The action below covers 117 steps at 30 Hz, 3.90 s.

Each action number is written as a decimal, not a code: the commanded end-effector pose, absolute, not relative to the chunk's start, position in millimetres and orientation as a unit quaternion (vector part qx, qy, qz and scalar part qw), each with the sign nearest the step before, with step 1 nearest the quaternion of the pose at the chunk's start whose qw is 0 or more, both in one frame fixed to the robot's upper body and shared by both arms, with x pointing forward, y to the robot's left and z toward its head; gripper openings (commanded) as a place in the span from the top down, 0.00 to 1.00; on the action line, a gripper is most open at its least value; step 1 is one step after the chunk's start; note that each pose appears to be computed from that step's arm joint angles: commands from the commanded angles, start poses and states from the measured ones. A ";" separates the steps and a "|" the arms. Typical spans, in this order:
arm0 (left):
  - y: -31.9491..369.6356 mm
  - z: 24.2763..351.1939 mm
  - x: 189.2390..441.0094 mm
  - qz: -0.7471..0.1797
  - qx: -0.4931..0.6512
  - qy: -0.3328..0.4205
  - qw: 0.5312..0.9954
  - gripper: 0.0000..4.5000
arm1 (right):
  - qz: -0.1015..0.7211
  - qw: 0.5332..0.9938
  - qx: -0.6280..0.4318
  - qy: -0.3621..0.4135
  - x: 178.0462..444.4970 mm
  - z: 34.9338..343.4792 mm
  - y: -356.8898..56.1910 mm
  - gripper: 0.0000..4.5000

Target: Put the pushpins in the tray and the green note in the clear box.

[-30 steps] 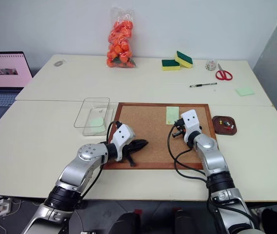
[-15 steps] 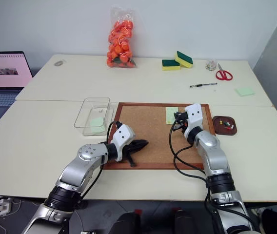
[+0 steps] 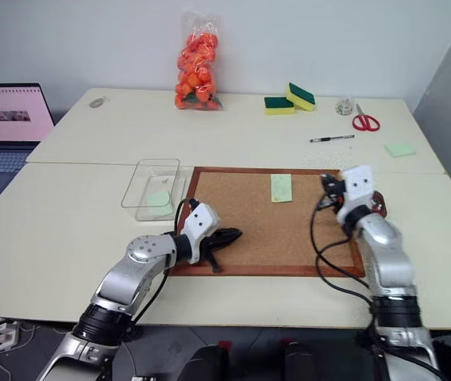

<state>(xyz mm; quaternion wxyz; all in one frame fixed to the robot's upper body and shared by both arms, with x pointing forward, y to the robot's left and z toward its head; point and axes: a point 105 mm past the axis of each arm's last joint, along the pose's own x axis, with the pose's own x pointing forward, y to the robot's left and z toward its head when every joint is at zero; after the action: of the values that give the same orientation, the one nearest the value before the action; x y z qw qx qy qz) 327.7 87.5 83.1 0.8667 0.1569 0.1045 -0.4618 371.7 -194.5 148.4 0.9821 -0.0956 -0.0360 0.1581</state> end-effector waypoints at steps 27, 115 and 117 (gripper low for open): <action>80.2 70.5 322.6 -0.481 0.164 0.123 0.853 1.00 | 0.045 0.992 -0.096 0.071 381.6 131.3 -270.2 0.74; 77.3 66.1 318.3 -0.489 0.161 0.129 0.848 1.00 | 0.276 0.959 -0.033 -0.059 396.3 167.9 -83.1 1.00; 76.9 66.2 318.3 -0.488 0.160 0.129 0.848 1.00 | 0.282 0.957 -0.039 -0.061 392.9 170.0 -83.6 1.00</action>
<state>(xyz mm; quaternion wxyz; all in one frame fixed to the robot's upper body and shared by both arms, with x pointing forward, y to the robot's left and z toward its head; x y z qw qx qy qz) 326.4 80.9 82.5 0.8598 0.1610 0.0994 -0.4742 398.2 -82.2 150.9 0.9601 -0.0378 -0.0284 0.2756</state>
